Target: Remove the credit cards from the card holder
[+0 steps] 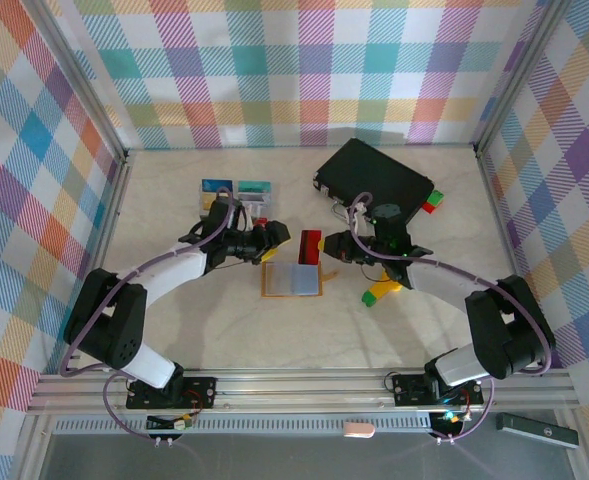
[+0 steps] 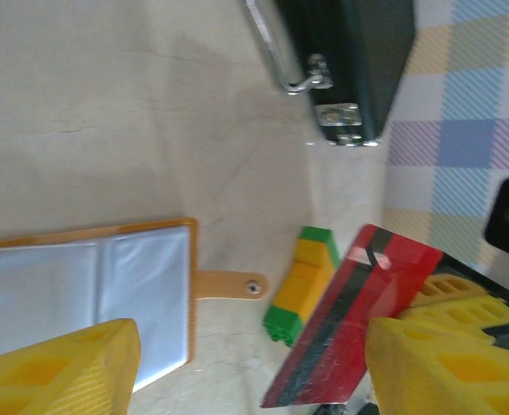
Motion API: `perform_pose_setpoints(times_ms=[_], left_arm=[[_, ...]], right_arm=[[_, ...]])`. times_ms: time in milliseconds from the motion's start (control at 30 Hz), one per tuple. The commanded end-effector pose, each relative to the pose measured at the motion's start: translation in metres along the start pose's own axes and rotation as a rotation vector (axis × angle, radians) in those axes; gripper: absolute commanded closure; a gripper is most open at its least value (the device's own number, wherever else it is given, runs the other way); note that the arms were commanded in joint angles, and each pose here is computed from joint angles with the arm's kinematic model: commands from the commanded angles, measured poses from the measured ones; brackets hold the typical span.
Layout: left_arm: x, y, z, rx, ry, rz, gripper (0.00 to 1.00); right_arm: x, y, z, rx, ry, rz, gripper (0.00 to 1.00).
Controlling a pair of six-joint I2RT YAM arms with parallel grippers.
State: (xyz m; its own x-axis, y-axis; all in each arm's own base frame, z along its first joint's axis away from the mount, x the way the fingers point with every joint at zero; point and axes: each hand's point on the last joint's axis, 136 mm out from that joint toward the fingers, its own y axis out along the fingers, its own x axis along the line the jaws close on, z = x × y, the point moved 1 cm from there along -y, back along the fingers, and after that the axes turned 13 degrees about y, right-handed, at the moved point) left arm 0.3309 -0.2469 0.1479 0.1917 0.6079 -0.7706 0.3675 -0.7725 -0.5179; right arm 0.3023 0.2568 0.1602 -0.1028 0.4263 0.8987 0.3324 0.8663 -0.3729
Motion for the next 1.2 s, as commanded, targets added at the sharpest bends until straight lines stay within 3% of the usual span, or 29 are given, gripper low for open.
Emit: perform_pose_setpoints(times_ms=[0,400,667,1033,1167], left_arm=[[-0.04,-0.01,-0.01,-0.043,0.088,0.189,0.3],[-0.088,-0.013,-0.002,0.025,0.195,0.395,0.35],[-0.09,-0.016,0.0,0.038,0.233,0.372,0.57],[-0.09,-0.019,-0.001,0.026,0.255,0.347,0.79],[-0.087,-0.019,-0.003,0.022,0.263,0.318,1.0]], right_arm=[[0.028,-0.005,0.0,0.046,-0.033,-0.151,1.0],[0.044,-0.011,-0.008,0.068,-0.014,-0.278,1.0],[0.044,-0.012,-0.011,0.068,0.0,-0.293,1.0],[0.041,-0.012,-0.012,0.065,0.01,-0.285,1.0],[0.038,-0.013,-0.013,0.061,0.007,-0.263,1.0]])
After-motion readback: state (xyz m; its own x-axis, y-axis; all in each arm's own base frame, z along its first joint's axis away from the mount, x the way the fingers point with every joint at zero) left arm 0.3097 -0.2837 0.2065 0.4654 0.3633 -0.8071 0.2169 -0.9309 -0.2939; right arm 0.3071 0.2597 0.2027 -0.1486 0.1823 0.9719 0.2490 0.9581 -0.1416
